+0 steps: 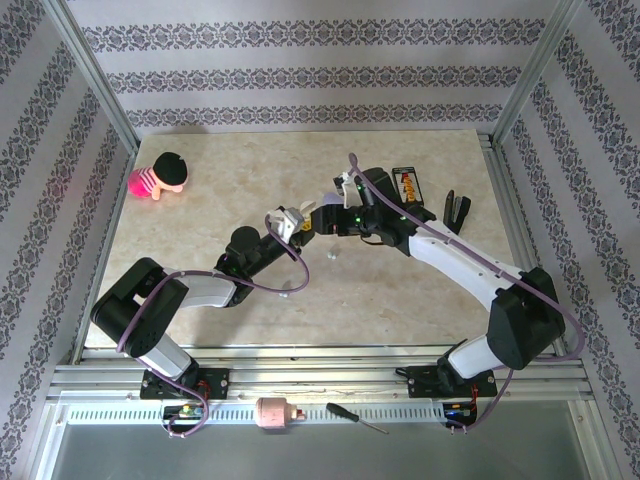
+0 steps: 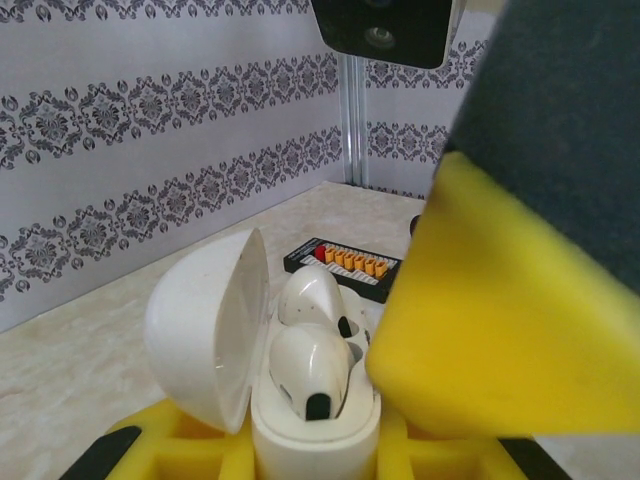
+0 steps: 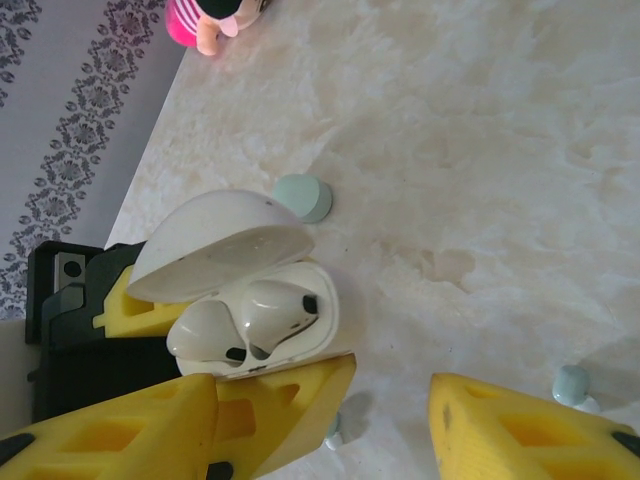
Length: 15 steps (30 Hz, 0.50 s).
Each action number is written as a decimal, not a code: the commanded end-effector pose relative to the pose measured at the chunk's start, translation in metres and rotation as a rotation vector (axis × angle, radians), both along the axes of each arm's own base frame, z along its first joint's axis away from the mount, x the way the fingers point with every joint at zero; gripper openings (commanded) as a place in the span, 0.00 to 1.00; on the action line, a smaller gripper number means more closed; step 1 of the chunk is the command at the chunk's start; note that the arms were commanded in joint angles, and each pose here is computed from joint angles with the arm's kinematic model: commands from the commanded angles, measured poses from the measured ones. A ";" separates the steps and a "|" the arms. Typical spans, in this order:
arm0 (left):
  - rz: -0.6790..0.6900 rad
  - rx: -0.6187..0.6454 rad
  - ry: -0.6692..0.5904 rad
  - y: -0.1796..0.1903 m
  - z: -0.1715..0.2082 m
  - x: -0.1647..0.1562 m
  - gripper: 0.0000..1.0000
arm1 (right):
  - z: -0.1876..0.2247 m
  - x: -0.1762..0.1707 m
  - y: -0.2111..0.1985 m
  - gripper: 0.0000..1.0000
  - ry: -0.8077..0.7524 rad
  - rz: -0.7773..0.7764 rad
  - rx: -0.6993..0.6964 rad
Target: Insert the wireless bluetooth earbuds into the charging case
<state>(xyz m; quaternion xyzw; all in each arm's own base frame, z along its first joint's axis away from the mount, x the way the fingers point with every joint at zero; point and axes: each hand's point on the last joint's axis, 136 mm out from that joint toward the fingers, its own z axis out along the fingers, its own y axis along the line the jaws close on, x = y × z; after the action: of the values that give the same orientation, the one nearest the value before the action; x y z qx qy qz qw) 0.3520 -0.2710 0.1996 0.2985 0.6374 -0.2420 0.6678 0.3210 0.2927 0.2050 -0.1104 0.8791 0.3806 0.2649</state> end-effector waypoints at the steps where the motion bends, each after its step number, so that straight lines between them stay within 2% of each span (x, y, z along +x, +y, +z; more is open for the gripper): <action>1: -0.038 -0.045 -0.033 -0.008 0.023 -0.004 0.00 | 0.009 0.000 0.009 0.58 -0.018 0.041 0.011; 6: -0.037 -0.051 -0.036 -0.007 0.025 -0.004 0.00 | 0.015 0.000 0.009 0.60 -0.031 0.049 0.029; 10: -0.062 -0.073 -0.037 0.000 0.024 -0.005 0.00 | 0.031 0.001 -0.007 0.63 -0.080 0.033 0.064; 15: -0.146 0.026 -0.096 -0.004 0.017 -0.021 0.00 | 0.044 0.008 -0.015 0.71 -0.070 -0.004 0.109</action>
<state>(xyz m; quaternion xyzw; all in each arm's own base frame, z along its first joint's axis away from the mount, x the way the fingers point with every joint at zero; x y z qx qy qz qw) 0.3462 -0.2727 0.2010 0.3208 0.6254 -0.2653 0.6600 0.3285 0.2770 0.2308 -0.1058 0.8625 0.4021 0.2885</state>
